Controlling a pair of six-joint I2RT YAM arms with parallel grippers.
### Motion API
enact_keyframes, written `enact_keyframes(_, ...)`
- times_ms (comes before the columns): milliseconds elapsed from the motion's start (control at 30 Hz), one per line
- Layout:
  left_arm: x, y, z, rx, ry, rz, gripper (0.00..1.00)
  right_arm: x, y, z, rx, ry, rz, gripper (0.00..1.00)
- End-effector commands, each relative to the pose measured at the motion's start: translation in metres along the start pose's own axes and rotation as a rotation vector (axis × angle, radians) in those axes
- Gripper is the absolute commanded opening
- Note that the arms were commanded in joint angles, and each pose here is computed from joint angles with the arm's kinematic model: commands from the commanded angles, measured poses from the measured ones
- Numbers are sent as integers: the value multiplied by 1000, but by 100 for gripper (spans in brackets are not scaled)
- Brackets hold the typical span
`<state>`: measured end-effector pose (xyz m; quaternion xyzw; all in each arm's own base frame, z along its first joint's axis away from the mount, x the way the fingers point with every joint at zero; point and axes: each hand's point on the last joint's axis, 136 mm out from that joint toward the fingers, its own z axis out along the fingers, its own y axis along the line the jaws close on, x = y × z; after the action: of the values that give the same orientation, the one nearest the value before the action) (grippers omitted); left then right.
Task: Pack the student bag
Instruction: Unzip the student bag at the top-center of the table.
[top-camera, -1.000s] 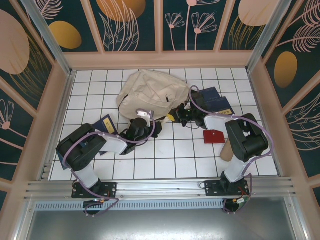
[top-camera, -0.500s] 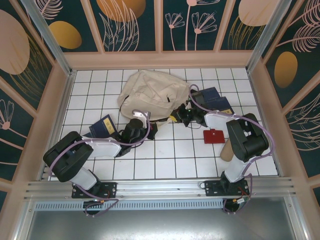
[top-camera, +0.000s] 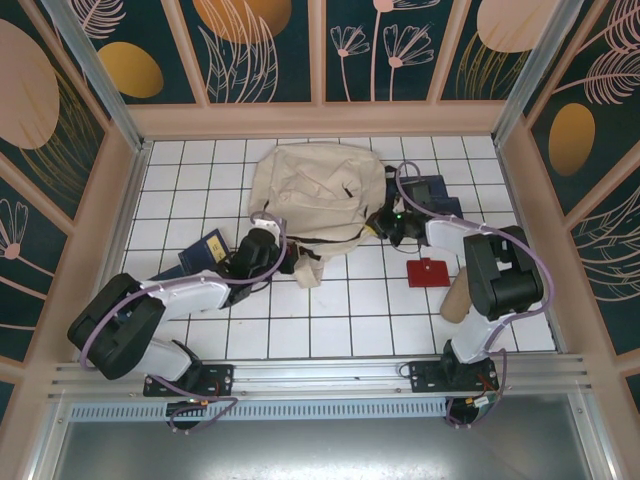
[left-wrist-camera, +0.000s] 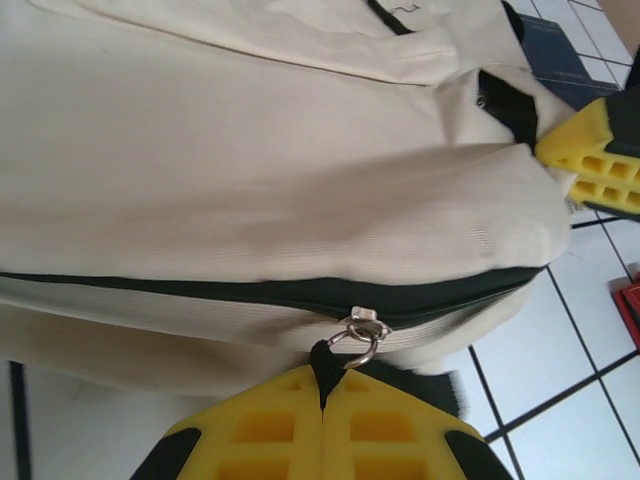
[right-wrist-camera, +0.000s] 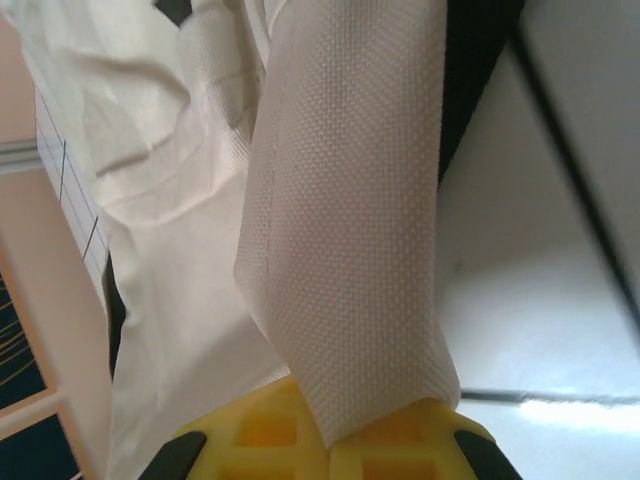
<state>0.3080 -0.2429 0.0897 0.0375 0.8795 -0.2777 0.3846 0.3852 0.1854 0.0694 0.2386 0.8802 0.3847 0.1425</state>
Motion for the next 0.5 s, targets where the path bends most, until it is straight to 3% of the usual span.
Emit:
enact_keyframes(0,-7,8,-4,-36,28,37,0,-51,-4,-10,49,-141,-103,3)
enact_keyframes(100,-8,-5,-1,24,61,61,0,-52,10,-17,32,-120,-136,20)
enact_keyframes(200,-12,-26,2,111,97,90,0,-41,25,-40,12,-135,-141,46)
enact_keyframes(333,-18,-46,4,187,125,134,0,-16,40,-76,-31,-180,-131,53)
enact_keyframes(467,-26,-58,6,226,131,150,0,20,65,-82,-72,-145,-142,57)
